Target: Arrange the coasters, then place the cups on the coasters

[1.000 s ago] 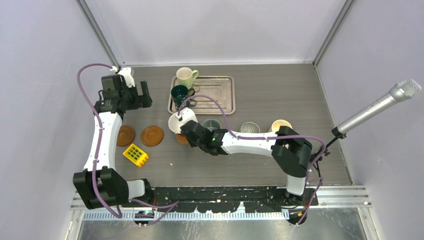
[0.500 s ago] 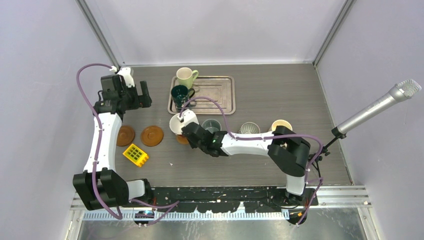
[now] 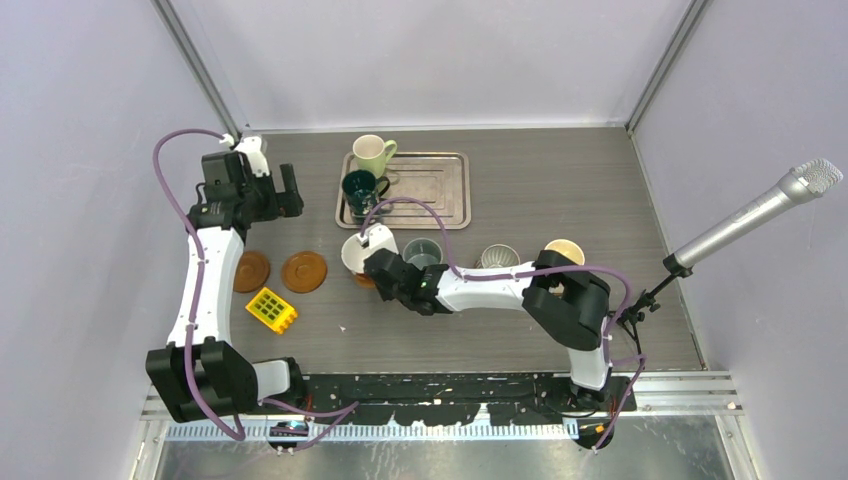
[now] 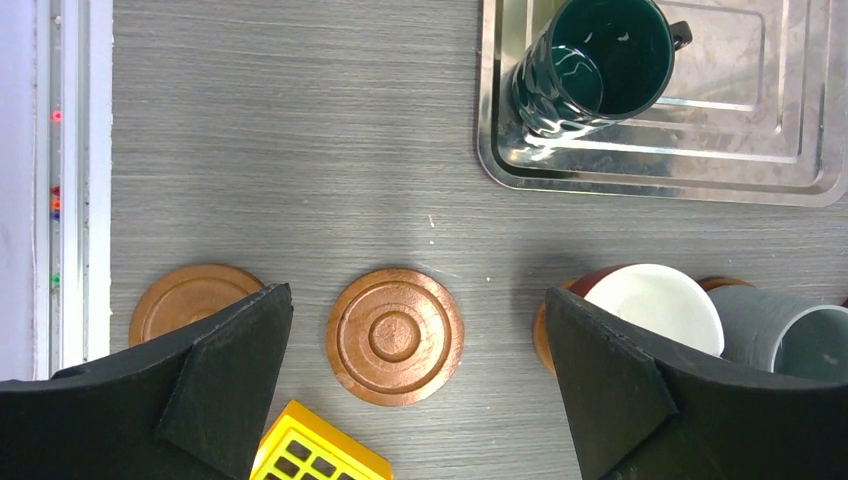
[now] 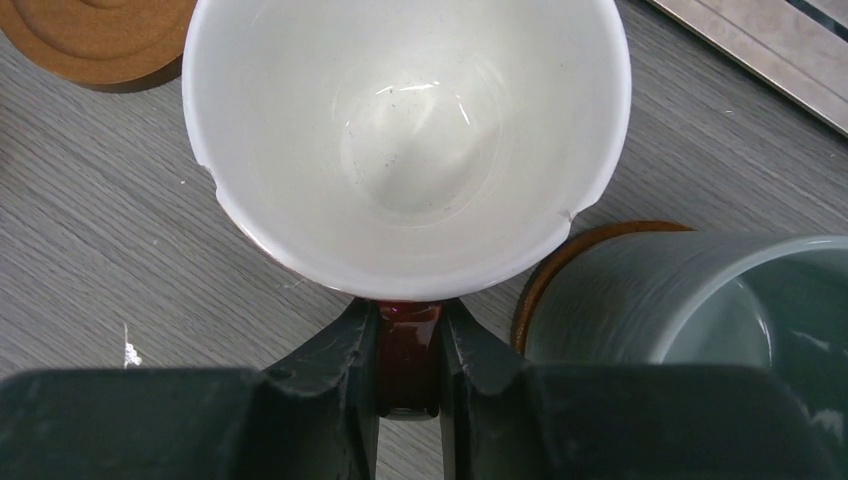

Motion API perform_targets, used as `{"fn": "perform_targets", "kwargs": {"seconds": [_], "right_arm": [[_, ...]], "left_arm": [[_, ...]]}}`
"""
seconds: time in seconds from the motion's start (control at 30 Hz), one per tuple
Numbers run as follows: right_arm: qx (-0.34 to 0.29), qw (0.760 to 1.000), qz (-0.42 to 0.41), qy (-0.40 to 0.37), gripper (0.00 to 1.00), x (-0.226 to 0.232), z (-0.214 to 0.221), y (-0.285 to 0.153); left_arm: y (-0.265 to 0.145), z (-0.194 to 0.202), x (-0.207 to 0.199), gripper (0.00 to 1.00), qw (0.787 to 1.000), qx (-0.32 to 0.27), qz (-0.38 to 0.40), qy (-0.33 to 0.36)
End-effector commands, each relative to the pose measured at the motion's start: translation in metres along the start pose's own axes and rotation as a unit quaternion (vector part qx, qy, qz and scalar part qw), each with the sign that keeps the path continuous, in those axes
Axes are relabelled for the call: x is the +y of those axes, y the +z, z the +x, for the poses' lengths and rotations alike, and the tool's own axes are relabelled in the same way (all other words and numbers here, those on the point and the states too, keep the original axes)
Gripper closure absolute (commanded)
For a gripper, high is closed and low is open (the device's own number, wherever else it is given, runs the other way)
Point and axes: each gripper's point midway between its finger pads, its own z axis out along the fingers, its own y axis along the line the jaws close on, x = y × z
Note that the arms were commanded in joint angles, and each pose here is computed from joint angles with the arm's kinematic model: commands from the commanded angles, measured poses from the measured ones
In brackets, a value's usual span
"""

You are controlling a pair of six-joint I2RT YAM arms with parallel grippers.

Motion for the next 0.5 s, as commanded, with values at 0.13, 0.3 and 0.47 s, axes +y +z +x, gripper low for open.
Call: {"fn": "perform_targets", "kwargs": {"seconds": [0.13, 0.3, 0.47], "right_arm": [[-0.062, 0.995, -0.032, 0.068, 1.00, 0.020, -0.048, -0.006], [-0.052, 0.995, -0.037, 0.074, 1.00, 0.024, -0.044, -0.003], [-0.046, 0.996, -0.040, 0.072, 1.00, 0.029, -0.040, -0.003]], "left_arm": [[-0.006, -0.007, 0.002, 0.00, 1.000, -0.022, -0.002, 0.011], [-0.004, -0.007, 0.001, 0.00, 1.000, -0.023, 0.001, 0.011], [-0.002, -0.006, 0.001, 0.00, 1.000, -0.021, 0.002, 0.010]]}}
